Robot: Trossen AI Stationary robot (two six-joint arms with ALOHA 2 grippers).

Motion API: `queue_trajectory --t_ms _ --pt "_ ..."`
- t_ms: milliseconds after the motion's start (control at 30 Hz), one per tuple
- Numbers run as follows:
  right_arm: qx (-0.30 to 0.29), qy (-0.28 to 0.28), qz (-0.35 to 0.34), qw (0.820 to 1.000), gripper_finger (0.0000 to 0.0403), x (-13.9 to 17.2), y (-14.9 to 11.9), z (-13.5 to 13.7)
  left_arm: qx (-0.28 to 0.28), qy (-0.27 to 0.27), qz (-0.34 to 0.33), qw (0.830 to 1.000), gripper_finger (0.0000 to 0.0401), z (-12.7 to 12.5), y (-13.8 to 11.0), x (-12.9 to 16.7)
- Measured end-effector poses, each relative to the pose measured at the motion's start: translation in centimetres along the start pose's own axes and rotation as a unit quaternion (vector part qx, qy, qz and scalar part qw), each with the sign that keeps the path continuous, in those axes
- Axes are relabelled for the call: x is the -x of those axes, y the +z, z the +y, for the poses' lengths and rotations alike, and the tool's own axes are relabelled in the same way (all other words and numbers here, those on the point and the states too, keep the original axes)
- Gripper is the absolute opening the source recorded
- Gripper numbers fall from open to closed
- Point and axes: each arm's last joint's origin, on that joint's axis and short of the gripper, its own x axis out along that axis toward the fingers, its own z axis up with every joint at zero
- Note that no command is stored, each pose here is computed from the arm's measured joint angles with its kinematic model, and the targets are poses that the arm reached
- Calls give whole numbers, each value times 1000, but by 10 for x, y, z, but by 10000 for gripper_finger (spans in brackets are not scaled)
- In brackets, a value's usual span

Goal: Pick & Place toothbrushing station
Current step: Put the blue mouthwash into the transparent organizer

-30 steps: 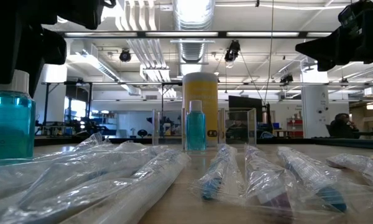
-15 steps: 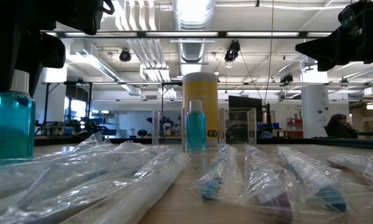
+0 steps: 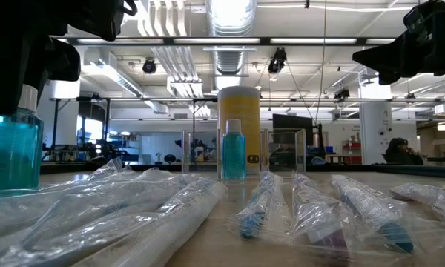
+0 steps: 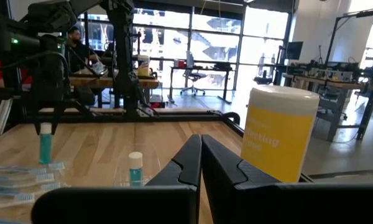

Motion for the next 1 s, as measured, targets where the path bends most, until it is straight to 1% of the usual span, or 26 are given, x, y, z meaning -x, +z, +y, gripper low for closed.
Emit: queue_trajectory --t_ms 133,267,400,533,700,800,900,1000 --pt "1 0 -1 1000 8 0 0 0 -13 -2 1 1000 97 -2 1 3" --pt "1 0 -2 1000 8 0 0 0 -42 1 -10 999 97 -4 5 17" --pt "-1 -1 -9 1000 8 0 2 0 -105 14 -42 994 97 -5 8 43" --pt "-2 -1 -10 1000 8 0 2 0 -164 -2 -82 983 97 1 6 71" --pt "-1 0 -10 1000 8 0 2 0 -178 9 -157 971 97 30 1 107" --pt "-1 -1 -9 1000 8 0 2 0 -180 5 -189 965 97 52 -9 124" --pt "0 -1 -9 1000 8 0 2 0 -184 2 -220 958 97 76 -22 133" --pt "-6 0 -9 1000 8 0 2 0 -176 -4 -261 949 97 98 -38 134"
